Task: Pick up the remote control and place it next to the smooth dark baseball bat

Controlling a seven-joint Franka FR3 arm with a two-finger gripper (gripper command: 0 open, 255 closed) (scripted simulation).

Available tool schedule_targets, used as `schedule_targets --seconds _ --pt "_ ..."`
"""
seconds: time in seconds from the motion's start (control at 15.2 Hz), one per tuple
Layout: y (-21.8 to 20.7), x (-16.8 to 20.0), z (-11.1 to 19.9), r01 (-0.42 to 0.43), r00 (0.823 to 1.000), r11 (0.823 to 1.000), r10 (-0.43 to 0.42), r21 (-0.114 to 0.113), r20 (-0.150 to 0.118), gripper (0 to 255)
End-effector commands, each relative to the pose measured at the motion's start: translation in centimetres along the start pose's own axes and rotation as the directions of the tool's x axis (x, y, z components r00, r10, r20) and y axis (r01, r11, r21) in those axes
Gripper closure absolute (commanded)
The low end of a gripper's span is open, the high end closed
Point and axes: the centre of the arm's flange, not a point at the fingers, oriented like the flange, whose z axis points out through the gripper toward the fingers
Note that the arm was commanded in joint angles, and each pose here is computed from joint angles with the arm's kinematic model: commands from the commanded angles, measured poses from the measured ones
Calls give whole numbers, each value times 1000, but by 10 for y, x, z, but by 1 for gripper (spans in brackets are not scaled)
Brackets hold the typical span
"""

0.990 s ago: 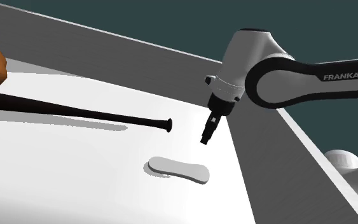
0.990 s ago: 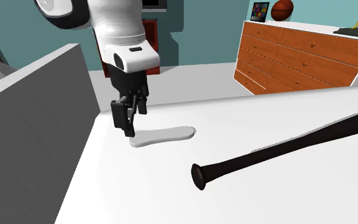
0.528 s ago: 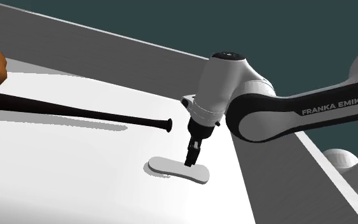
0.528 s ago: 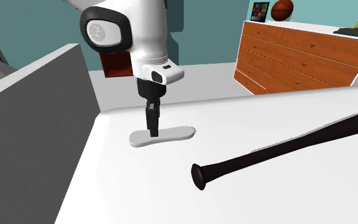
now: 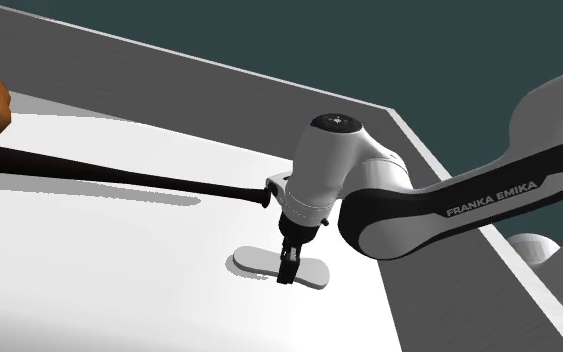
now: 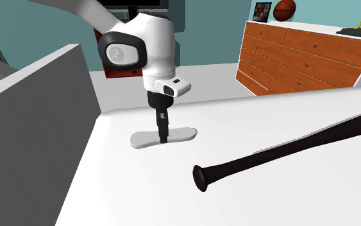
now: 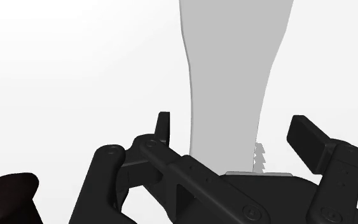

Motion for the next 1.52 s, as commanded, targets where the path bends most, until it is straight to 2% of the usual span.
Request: schedule_targets --seconds 0.0,0.53,0.59,1.19,1.45 --pt "1 0 10 1 1000 1000 -1 0 -1 0" --pt "1 0 13 1 1000 1000 -1 0 -1 0" --pt "1 0 13 1 1000 1000 -1 0 -1 255" --pt "1 0 13 1 1000 1000 -1 0 -1 255" --pt "1 0 -8 1 1000 1000 -1 0 -1 255"
